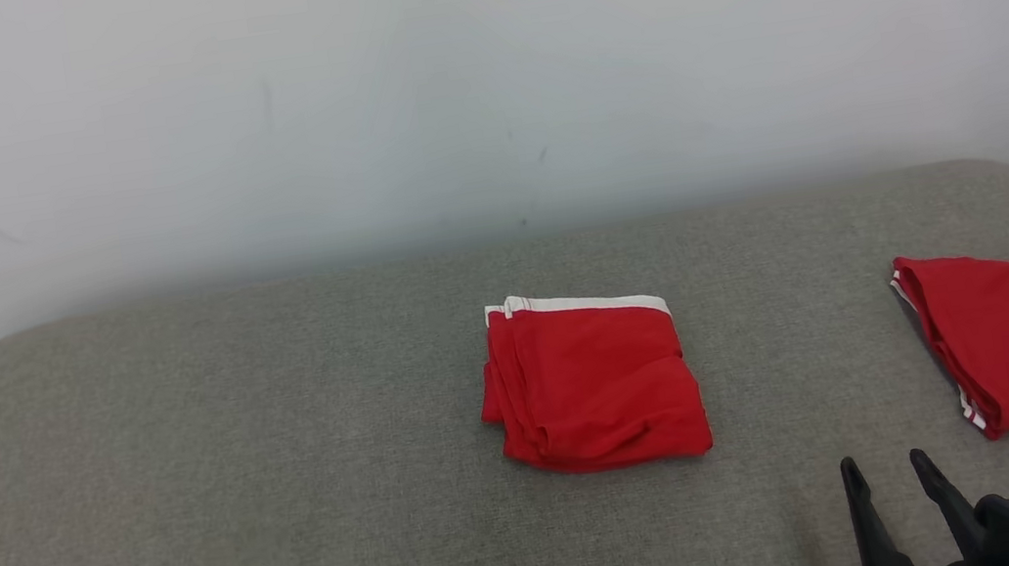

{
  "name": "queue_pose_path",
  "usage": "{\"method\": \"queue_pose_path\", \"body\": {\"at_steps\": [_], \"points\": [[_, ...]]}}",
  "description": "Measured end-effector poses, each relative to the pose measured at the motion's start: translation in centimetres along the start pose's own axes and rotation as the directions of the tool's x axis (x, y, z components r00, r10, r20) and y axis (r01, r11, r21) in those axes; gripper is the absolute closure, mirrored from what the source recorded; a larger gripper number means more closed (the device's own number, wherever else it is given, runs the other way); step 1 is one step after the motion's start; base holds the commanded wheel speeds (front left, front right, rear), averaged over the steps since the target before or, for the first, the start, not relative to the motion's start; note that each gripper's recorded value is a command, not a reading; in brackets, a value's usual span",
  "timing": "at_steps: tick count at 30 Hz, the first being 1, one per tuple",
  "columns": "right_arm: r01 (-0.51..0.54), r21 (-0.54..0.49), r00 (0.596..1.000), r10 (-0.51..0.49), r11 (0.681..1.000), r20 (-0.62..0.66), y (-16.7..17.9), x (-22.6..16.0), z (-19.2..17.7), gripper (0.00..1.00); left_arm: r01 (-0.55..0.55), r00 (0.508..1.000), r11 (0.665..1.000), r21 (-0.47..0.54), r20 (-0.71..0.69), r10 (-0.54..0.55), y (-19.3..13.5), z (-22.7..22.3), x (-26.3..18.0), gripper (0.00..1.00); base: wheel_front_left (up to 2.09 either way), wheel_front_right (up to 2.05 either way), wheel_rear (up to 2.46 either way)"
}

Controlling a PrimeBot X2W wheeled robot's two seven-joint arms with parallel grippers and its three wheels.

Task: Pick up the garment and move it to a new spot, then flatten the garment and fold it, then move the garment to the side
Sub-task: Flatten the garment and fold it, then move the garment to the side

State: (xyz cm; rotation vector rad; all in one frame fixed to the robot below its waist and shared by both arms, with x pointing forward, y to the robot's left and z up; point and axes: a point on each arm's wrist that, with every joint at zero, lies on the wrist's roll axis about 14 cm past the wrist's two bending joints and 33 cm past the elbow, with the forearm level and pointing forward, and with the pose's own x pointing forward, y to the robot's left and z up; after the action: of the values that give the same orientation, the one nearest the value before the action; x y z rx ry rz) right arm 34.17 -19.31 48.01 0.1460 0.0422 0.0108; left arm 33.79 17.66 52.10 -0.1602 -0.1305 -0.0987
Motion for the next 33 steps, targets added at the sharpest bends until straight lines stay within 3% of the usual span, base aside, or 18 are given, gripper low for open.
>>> {"method": "queue_pose_path", "body": {"at_steps": [33], "points": [[-0.064,-0.039,0.998,0.063,0.997,-0.019,1.5,1.8,0.3,0.00,-0.004,0.996,1.000,0.008,-0.091,0.004,0.2,-2.8,-0.9,0.00,0.00,0.00,0.00]]}}
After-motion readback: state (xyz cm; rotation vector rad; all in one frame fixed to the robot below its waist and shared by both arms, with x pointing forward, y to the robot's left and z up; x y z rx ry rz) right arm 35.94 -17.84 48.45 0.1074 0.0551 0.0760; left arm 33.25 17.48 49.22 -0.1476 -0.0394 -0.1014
